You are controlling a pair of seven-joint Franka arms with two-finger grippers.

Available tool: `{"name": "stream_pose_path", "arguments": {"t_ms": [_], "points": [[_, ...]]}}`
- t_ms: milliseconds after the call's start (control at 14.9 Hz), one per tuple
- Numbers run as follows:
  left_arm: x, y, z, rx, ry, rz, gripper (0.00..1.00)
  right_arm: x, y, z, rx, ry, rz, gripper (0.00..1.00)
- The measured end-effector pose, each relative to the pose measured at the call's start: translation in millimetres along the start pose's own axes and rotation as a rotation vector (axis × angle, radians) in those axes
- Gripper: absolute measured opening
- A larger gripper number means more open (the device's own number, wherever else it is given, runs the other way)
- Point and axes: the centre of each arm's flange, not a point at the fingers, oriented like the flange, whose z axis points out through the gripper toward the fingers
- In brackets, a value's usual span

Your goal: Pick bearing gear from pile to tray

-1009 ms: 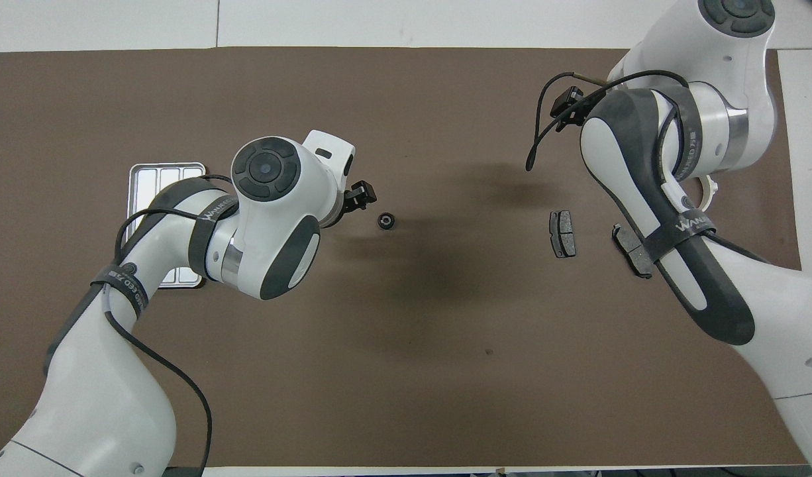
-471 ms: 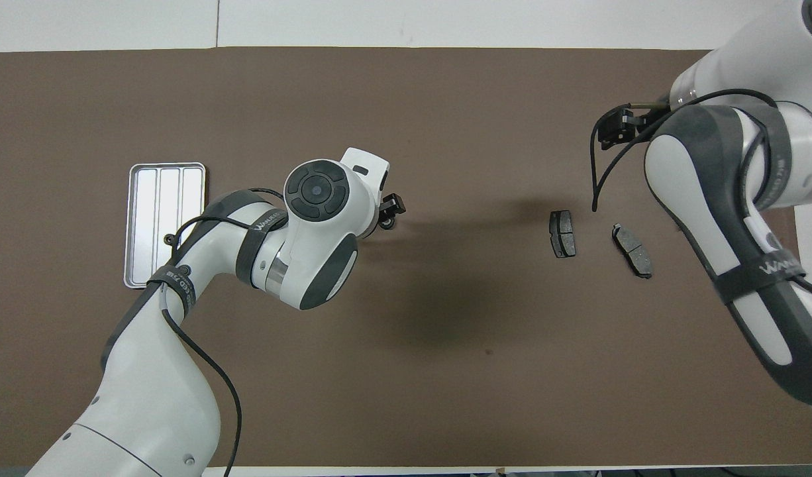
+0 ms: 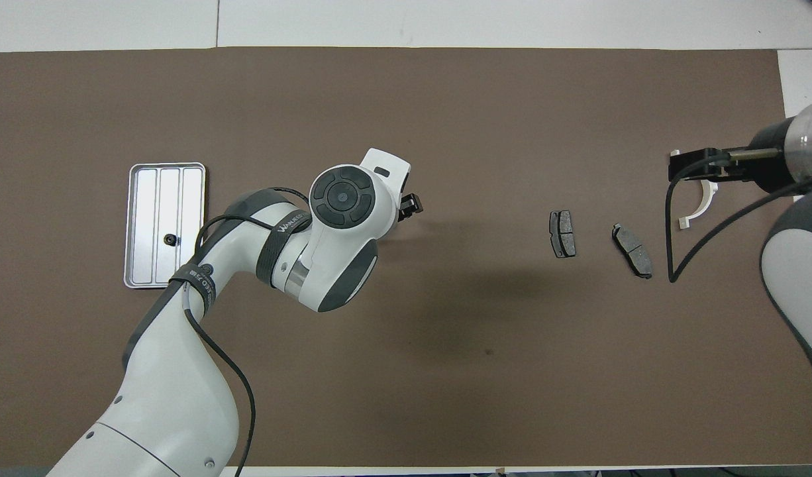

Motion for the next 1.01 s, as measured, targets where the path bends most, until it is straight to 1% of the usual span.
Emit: {"name": "stream_pose_path", "arguments": {"t_ms": [269, 403, 471, 605, 740, 941, 1009], "points": [[9, -5, 3, 0.025, 0.041, 0.026, 1.00, -32, 2, -52, 0.000, 0.023, -0.008, 1.00], [11, -4, 3, 0.014, 0.052, 0.026, 1.00, -44, 2, -65, -0.002, 0.010, -0.008, 1.00], [12, -4, 4, 0.008, 0.057, 0.027, 1.00, -48, 3, -67, -0.003, -0.008, -0.008, 1.00], [10, -3, 17, 0.015, 0.049, 0.030, 0.96, -55, 3, -63, -0.006, -0.064, -0.008, 1.00], [9, 4, 32, 0.016, 0.041, 0.033, 1.00, -59, 3, -59, -0.008, -0.101, -0.008, 1.00], [14, 11, 37, 0.008, 0.045, 0.032, 1.00, -62, 4, -57, -0.009, -0.127, -0.008, 1.00], [14, 12, 37, 0.006, 0.047, 0.032, 0.97, -62, 4, -57, -0.010, -0.127, -0.008, 1.00]]}}
